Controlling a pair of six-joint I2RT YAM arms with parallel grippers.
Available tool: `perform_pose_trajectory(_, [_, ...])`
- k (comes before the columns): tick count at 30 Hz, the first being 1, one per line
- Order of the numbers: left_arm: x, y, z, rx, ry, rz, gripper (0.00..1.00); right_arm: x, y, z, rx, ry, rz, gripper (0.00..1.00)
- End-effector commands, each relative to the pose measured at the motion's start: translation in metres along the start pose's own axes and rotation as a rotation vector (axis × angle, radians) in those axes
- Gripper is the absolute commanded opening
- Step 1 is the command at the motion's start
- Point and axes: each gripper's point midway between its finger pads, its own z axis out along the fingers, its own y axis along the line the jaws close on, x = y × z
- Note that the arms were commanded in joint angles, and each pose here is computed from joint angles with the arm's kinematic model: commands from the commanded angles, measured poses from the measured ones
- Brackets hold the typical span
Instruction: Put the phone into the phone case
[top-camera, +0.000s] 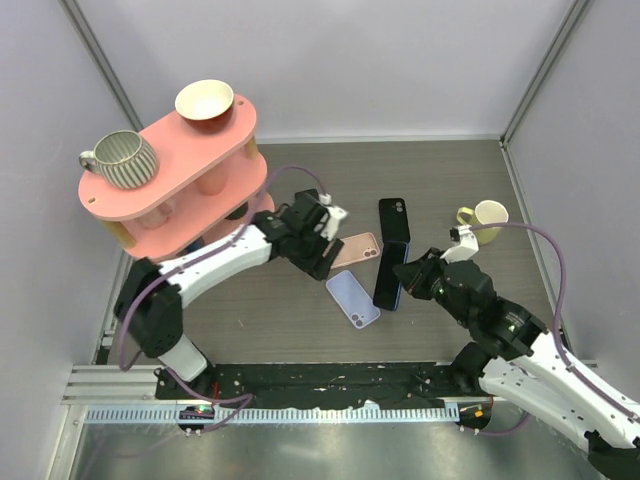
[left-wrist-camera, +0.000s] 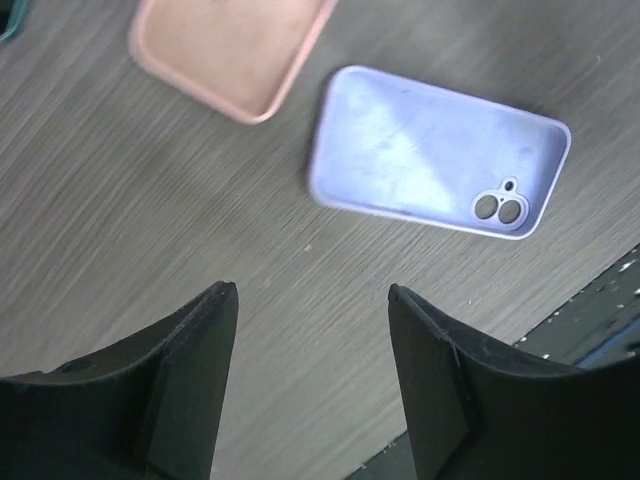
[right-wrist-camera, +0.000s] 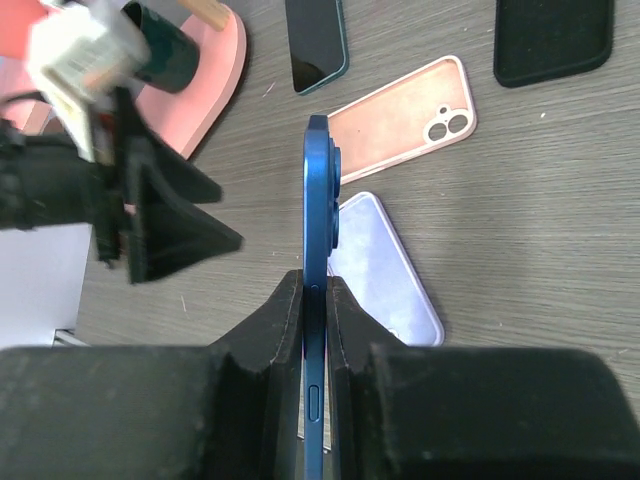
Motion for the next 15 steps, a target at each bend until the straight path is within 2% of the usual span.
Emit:
perform_pose_trajectory(1, [-0.024,-0.018,0.030,0.010,-0.011,0.253,0.62,-0.029,0.007,-0.012,-0.026,-0.116,0.054,0.01])
perform_pose_trajectory(6, [-0.028,-0.024,0.057,0.037,0.031,0.218,0.50,-0.037,0.000,-0.027,-0.017,-0.155,0.063,0.01])
perform_pose_trajectory(15, [-0.008,-0.017,0.089,0.020,0.094,0.155,0.47,-0.038,-0.003,-0.033,-0.022,-0.170,0.079,0.01])
